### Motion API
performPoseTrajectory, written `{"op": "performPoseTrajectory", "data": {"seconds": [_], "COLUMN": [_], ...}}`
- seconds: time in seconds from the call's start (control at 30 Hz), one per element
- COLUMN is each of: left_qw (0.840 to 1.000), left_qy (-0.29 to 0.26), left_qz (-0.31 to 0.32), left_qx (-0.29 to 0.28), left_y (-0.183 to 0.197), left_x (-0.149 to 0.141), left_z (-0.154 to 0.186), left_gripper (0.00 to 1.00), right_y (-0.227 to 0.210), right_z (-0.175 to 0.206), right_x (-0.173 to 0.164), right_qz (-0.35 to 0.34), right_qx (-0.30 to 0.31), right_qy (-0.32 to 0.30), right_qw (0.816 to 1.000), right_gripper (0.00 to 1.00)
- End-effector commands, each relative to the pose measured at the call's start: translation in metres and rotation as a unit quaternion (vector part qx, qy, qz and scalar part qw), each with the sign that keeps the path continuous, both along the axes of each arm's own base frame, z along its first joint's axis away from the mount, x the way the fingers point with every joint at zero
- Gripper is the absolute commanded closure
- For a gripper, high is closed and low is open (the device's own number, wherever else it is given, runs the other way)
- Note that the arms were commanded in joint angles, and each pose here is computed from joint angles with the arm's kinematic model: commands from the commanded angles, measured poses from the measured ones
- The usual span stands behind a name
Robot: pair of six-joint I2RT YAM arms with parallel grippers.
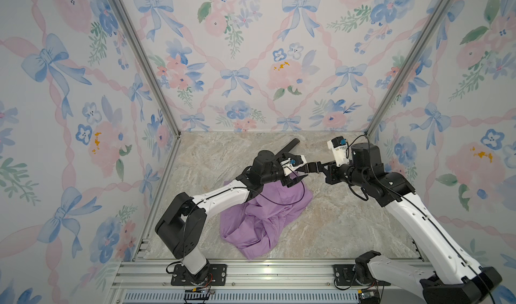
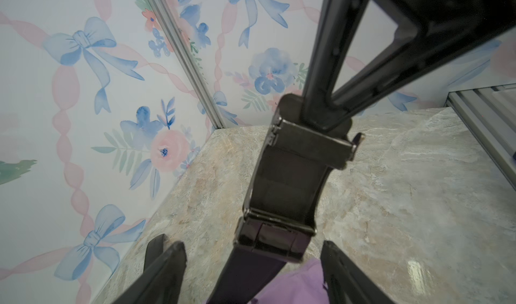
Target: Remove the belt from the trousers
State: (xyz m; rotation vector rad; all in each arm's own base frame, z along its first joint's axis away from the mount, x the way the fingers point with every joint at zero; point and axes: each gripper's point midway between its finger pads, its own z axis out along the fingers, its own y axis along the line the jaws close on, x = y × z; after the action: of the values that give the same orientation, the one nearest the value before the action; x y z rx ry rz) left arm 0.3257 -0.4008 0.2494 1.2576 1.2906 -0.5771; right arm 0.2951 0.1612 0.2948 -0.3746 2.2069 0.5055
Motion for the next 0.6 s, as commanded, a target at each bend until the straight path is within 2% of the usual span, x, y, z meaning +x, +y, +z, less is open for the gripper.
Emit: {"op": "performPoseTrajectory", "data": {"seconds": [0.0,0.07,0.17,0.2,0.23,0.27,0.33,0.4,0.47,0.5,0.57], "left_qw": [0.998,0.998,0.998,0.997,0.997,0.997,0.996,0.994,0.993,0.993,0.990], "left_qy": [-0.046,-0.041,-0.033,-0.035,-0.037,-0.038,-0.036,-0.036,-0.033,-0.031,-0.018], "left_qz": [-0.033,-0.037,-0.046,-0.046,-0.044,-0.041,-0.039,-0.042,-0.043,-0.045,-0.047], "left_qx": [-0.008,-0.013,-0.036,-0.043,-0.049,-0.057,-0.075,-0.089,-0.102,-0.109,-0.129], "left_y": [-0.023,-0.033,-0.042,-0.044,-0.045,-0.046,-0.050,-0.052,-0.052,-0.052,-0.048], "left_x": [-0.003,-0.002,-0.004,-0.004,-0.003,-0.001,0.002,0.003,0.004,0.003,0.001], "left_z": [0.016,0.017,0.035,0.042,0.050,0.058,0.075,0.088,0.100,0.107,0.123], "left_gripper": [0.22,0.33,0.71,0.84,0.95,1.00,1.00,1.00,1.00,1.00,1.00], "right_y": [0.001,0.001,0.000,-0.001,-0.005,-0.010,-0.029,-0.051,-0.064,-0.067,-0.066], "right_z": [0.019,0.022,0.028,0.031,0.034,0.039,0.045,0.036,0.015,0.004,-0.010], "right_x": [-0.012,-0.012,-0.012,-0.012,-0.011,-0.010,-0.011,-0.021,-0.033,-0.040,-0.044], "right_qz": [0.014,0.014,0.010,0.007,-0.003,-0.016,-0.072,-0.129,-0.162,-0.163,-0.151], "right_qx": [0.009,0.011,0.016,0.018,0.020,0.026,0.063,0.128,0.212,0.254,0.313], "right_qy": [-0.017,-0.021,-0.030,-0.038,-0.048,-0.064,-0.105,-0.150,-0.194,-0.221,-0.267], "right_qw": [1.000,1.000,0.999,0.999,0.999,0.997,0.990,0.972,0.944,0.927,0.899], "right_gripper": [1.00,1.00,1.00,0.89,0.62,0.41,0.16,0.01,0.01,0.01,0.07]}}
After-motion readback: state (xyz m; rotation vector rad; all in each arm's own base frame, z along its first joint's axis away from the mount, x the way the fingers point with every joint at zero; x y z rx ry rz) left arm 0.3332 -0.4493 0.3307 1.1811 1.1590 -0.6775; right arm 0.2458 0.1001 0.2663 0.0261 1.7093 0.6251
